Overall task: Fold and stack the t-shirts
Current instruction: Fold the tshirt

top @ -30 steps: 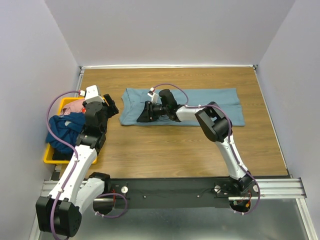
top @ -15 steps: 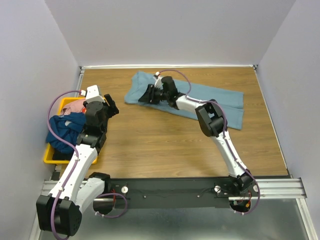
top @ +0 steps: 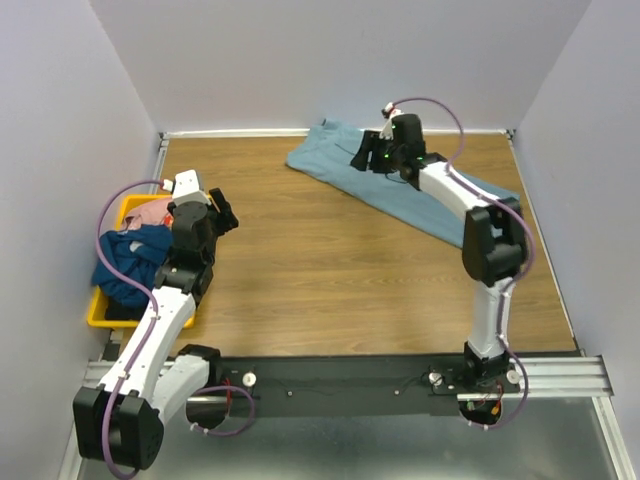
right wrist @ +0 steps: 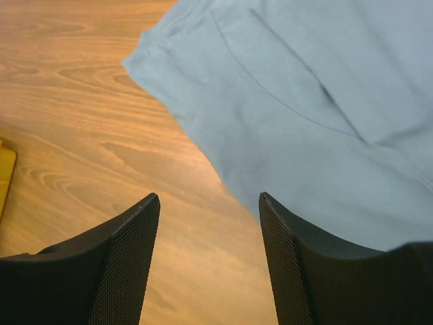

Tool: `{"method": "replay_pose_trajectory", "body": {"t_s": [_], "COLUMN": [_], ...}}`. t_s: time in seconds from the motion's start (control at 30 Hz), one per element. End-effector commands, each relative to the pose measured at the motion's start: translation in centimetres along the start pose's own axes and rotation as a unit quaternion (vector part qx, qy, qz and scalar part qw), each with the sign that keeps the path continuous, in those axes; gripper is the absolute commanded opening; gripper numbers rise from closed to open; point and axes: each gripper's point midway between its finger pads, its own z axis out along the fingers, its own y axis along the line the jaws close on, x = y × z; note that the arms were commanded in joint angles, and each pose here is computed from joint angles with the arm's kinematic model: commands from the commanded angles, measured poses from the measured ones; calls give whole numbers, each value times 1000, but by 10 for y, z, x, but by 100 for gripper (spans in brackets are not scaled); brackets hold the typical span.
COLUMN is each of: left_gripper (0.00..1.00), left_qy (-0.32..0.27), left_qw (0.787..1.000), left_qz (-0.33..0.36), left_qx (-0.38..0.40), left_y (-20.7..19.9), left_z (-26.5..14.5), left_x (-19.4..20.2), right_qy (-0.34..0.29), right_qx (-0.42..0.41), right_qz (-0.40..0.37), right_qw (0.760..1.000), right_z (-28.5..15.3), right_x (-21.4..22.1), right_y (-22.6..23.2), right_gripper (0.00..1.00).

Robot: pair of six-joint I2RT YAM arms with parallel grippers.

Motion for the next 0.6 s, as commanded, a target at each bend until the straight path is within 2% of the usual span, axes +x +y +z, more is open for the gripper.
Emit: {"method": "replay_pose_trajectory", "body": {"t_s": [0.0, 0.03, 0.1, 0.13, 0.27, 0.57], "left_gripper": [72, 72, 72, 72, 72, 72], "left_qy": [-31, -33, -34, -36, -41, -46], "left_qw": [1000, 999, 999, 999, 999, 999], "left_qz": [-6, -7, -8, -9, -12, -13], "left_qx": [2, 3, 7, 8, 14, 18], "left_y": [-1, -2, -2, -3, -5, -5], "left_z": [-5, -6, -8, -8, -11, -14], "left_x": [-20, -21, -23, -23, -26, -29], "right_qy": [48, 39, 66, 60, 72, 123], "right_qx": [163, 196, 238, 256, 298, 339], "right_qz": [-33, -36, -24, -21, 26, 68], "right_qw": [985, 979, 969, 964, 951, 930], "right_z": [-61, -82, -106, -119, -145, -149], "right_x": [43, 38, 65, 63, 82, 124], "right_y": [-73, -84, -114, -121, -160, -202], "right_gripper": [66, 64, 61, 58, 53, 48]}}
